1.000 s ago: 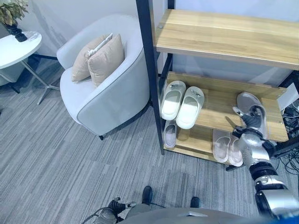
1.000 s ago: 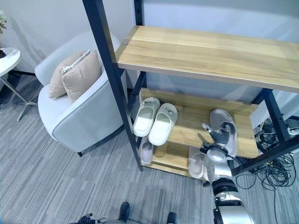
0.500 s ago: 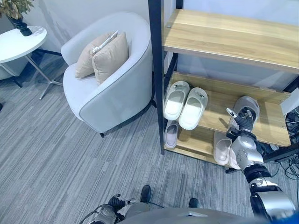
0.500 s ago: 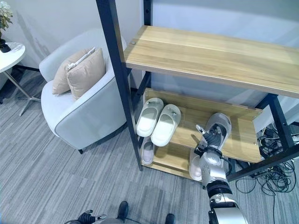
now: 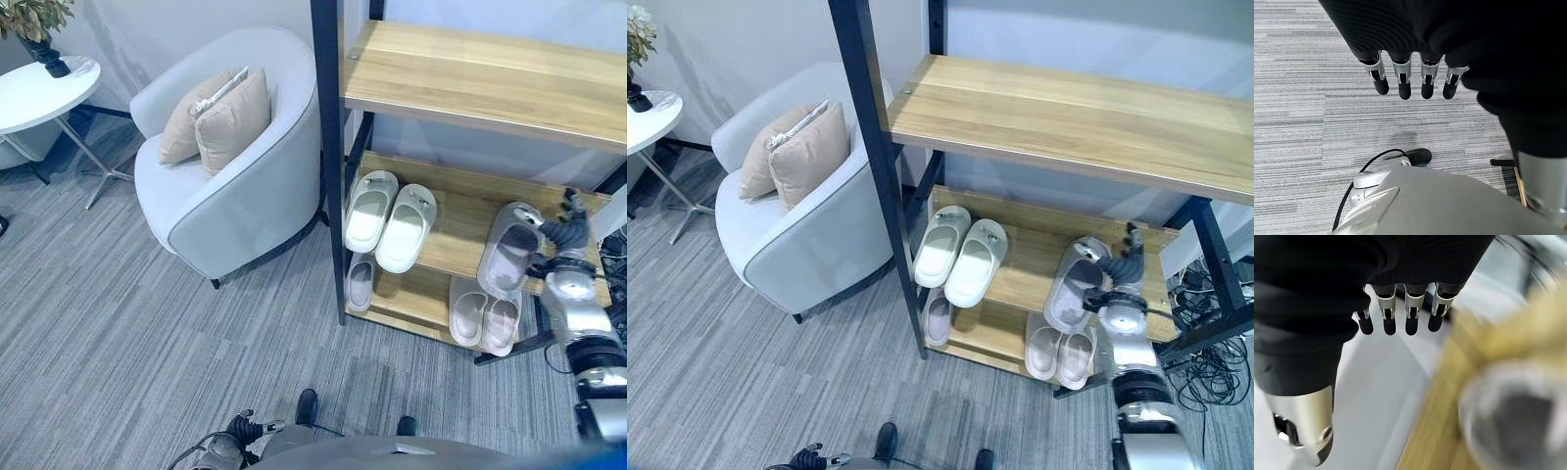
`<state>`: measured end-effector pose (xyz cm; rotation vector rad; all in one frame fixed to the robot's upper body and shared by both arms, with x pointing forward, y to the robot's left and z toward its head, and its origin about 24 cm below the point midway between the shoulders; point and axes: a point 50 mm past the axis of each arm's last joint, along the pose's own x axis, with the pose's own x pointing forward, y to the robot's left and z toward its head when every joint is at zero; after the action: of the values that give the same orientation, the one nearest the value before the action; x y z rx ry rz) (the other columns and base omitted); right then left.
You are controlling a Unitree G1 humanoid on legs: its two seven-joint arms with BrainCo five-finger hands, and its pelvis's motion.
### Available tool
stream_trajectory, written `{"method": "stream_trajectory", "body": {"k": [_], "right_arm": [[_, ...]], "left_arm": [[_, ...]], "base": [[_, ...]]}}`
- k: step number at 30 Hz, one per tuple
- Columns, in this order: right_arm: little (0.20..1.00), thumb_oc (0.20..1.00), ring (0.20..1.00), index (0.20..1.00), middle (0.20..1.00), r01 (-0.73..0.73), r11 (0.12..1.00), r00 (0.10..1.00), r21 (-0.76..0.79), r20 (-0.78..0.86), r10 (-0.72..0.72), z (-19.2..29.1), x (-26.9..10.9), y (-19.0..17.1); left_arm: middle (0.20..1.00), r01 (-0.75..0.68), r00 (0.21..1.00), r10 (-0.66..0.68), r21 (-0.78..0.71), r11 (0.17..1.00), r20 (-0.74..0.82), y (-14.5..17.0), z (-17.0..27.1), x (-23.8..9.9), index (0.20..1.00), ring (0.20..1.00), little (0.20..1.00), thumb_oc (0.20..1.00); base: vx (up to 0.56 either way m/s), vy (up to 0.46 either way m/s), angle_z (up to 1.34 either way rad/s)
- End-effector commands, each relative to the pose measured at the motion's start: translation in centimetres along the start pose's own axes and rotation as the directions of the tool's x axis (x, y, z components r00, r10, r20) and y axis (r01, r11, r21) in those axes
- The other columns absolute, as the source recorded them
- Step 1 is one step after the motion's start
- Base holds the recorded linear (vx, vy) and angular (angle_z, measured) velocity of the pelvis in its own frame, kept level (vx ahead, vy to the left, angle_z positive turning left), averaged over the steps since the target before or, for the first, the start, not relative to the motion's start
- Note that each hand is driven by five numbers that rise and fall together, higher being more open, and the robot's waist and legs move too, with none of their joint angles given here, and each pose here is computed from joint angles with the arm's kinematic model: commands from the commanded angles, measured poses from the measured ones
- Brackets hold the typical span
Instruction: Arrange the slippers neatly on the shoe rack.
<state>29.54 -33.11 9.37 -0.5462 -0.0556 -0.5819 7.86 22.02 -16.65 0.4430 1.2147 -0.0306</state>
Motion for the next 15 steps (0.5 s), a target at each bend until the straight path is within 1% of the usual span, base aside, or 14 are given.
{"method": "stream_trajectory", "body": {"k": [1,3,5,7,10,12,15], "right_arm": [[1.000,1.000,1.000,1.000,1.000,0.075,0.990,0.992,-0.116,0.110,-0.063,1.6,0.5,-1.1],[1.000,1.000,1.000,1.000,1.000,0.067,0.984,0.994,-0.163,0.099,-0.051,1.2,0.5,-1.3],[1.000,1.000,1.000,1.000,1.000,0.051,0.983,0.997,-0.175,0.072,-0.039,0.7,0.5,-1.3],[1.000,1.000,1.000,1.000,1.000,-0.001,0.995,1.000,-0.099,-0.013,0.000,-0.6,0.2,-0.3],[1.000,1.000,1.000,1.000,1.000,-0.043,0.981,0.998,-0.191,-0.058,0.032,-1.7,0.2,-0.6],[1.000,1.000,1.000,1.000,1.000,-0.056,0.974,0.997,-0.220,-0.059,0.044,-1.7,0.3,-0.5],[1.000,1.000,1.000,1.000,1.000,-0.082,0.977,0.994,-0.197,-0.081,0.067,-1.9,0.0,0.3]], "left_arm": [[1.000,-0.007,1.000,0.009,0.086,0.996,-0.016,0.8,0.2,0.2,1.000,1.000,1.000,1.000],[1.000,-0.009,1.000,0.010,0.091,0.996,-0.013,0.9,0.3,0.2,1.000,1.000,1.000,1.000],[1.000,-0.008,1.000,0.009,0.088,0.996,-0.015,0.8,0.2,0.2,1.000,1.000,1.000,1.000],[1.000,0.005,1.000,-0.003,0.075,0.997,-0.024,0.5,0.2,0.2,1.000,1.000,1.000,1.000],[1.000,0.012,1.000,-0.011,0.065,0.998,-0.026,0.4,0.0,0.2,1.000,1.000,1.000,1.000],[1.000,0.010,1.000,-0.008,0.063,0.998,-0.030,0.5,0.0,0.2,1.000,1.000,1.000,1.000],[1.000,0.013,1.000,-0.012,0.062,0.998,-0.029,0.4,0.0,0.2,1.000,1.000,1.000,1.000]], "base": [[0.00,0.000,0.00],[0.00,0.000,0.00],[0.00,0.000,0.00],[0.00,0.000,0.00],[0.00,0.000,0.00],[0.00,0.000,0.00],[0.00,0.000,0.00]]}}
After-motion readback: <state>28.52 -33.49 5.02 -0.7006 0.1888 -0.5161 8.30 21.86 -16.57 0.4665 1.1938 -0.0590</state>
